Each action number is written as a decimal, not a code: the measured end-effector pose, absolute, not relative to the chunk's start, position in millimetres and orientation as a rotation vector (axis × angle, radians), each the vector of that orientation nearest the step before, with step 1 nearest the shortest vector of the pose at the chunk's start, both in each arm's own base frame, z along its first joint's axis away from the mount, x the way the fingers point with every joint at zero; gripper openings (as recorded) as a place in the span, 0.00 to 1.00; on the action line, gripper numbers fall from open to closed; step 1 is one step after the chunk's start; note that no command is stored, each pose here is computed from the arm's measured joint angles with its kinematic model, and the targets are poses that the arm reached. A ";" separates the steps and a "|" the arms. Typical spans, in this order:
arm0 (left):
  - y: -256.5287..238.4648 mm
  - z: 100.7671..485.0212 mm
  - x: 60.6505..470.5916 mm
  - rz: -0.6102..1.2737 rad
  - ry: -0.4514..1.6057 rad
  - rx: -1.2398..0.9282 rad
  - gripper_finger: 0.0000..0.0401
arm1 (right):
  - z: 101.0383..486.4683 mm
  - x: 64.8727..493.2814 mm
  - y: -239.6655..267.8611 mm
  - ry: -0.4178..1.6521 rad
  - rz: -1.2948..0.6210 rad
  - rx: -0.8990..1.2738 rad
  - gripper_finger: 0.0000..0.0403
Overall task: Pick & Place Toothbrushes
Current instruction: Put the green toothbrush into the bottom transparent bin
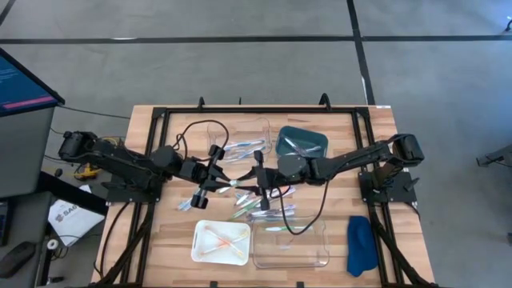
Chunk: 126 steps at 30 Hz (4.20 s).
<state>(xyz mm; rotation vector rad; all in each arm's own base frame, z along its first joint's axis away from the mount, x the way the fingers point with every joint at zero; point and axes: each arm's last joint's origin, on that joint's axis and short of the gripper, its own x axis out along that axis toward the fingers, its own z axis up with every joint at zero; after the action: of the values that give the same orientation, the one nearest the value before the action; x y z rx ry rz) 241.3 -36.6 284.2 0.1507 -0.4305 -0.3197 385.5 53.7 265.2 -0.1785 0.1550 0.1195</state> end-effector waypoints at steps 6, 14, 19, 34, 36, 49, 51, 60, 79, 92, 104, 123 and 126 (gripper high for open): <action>-36.6 284.0 241.4 -0.320 -0.427 0.139 0.03 | 264.1 385.3 54.1 0.167 0.125 -0.183 0.11; -36.6 283.3 241.7 -0.322 -0.418 0.133 0.09 | 263.8 385.2 54.2 0.169 0.125 -0.182 0.14; -36.2 281.9 242.4 -0.306 -0.399 0.130 0.14 | 263.8 385.3 54.0 0.170 0.121 -0.179 0.11; -34.3 274.1 245.6 -0.230 -0.301 0.114 0.32 | 265.7 385.6 54.1 0.151 0.123 -0.160 0.12; -34.0 273.3 245.9 -0.219 -0.291 0.113 0.34 | 266.4 385.6 54.3 0.144 0.124 -0.157 0.12; -33.8 271.2 245.9 -0.215 -0.261 0.113 0.34 | 266.3 385.5 55.0 0.142 0.127 -0.158 0.12; -33.6 270.9 246.0 -0.209 -0.257 0.114 0.34 | 263.8 384.3 54.8 0.132 0.127 -0.157 0.12; -33.0 270.2 246.3 -0.185 -0.249 0.116 0.34 | 264.7 349.4 39.0 -0.068 0.084 -0.070 0.12; -30.3 269.9 246.8 -0.088 -0.240 0.142 0.34 | 262.6 340.8 38.1 -0.054 0.085 -0.074 0.12; -22.6 264.7 248.7 -0.068 -0.182 0.114 0.34 | 257.0 342.9 33.1 -0.017 0.070 -0.077 0.12; -22.6 263.9 249.1 -0.066 -0.177 0.114 0.34 | 256.1 343.2 29.8 -0.007 0.061 -0.078 0.12; -22.6 263.2 249.4 -0.065 -0.172 0.125 0.34 | 258.7 343.1 30.4 -0.033 0.062 -0.079 0.13; -22.6 263.2 249.4 -0.065 -0.172 0.125 0.34 | 261.1 342.9 30.3 -0.055 0.061 -0.077 0.13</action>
<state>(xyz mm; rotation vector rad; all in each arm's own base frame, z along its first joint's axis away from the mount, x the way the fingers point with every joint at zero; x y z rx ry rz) 249.4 -22.6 263.2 0.1251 -0.1718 -0.0652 342.9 30.3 261.1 -0.0771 -0.0552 0.0608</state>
